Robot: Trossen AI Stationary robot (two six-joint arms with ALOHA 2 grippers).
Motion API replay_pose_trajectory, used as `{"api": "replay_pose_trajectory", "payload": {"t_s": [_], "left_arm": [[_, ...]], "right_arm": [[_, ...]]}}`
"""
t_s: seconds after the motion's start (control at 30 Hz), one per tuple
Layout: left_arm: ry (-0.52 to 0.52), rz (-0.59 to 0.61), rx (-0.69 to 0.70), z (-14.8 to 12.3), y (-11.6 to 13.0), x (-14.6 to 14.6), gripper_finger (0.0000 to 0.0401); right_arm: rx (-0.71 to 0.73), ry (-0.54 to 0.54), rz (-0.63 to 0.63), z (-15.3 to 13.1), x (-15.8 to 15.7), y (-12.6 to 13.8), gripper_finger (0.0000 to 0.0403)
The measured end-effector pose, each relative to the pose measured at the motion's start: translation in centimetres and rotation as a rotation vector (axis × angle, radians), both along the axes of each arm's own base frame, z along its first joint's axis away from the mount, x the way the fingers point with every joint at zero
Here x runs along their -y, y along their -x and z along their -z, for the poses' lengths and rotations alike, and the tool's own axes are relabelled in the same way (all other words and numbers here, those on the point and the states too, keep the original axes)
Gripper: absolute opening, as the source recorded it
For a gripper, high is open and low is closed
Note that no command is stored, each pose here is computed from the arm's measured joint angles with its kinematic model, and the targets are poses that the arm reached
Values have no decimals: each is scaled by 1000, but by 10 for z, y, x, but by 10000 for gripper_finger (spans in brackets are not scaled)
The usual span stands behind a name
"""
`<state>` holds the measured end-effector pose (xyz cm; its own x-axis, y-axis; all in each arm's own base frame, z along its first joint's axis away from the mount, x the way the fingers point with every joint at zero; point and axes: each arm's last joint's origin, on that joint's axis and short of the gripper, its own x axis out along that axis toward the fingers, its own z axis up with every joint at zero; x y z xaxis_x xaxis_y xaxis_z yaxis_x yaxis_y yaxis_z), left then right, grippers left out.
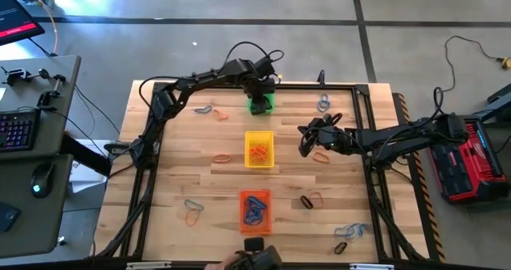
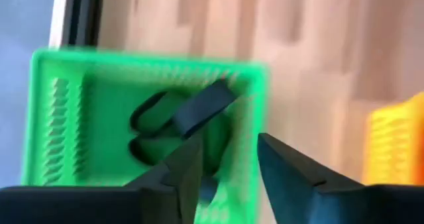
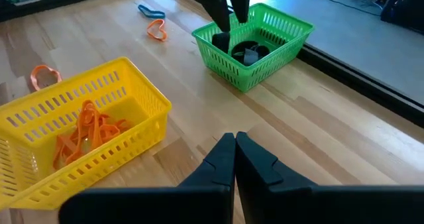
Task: Sort rubber bands into baskets
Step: Put the blue rubber band into the orange bin
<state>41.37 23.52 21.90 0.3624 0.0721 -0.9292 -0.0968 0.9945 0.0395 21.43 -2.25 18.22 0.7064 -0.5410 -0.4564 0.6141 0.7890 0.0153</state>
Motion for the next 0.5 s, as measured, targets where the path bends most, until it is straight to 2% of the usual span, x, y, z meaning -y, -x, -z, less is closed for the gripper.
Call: {"api": "replay_pose_trajectory", "payload": {"t_s": [0.13,0.5], "left_arm": [[57,12,95,-7,-7,6,146],[-11,41,246,-19,-31,27,89]], "right_arm": [[-10,13,-8,0,0,0,0],[-16,16,-10,0,0,0,0]]}}
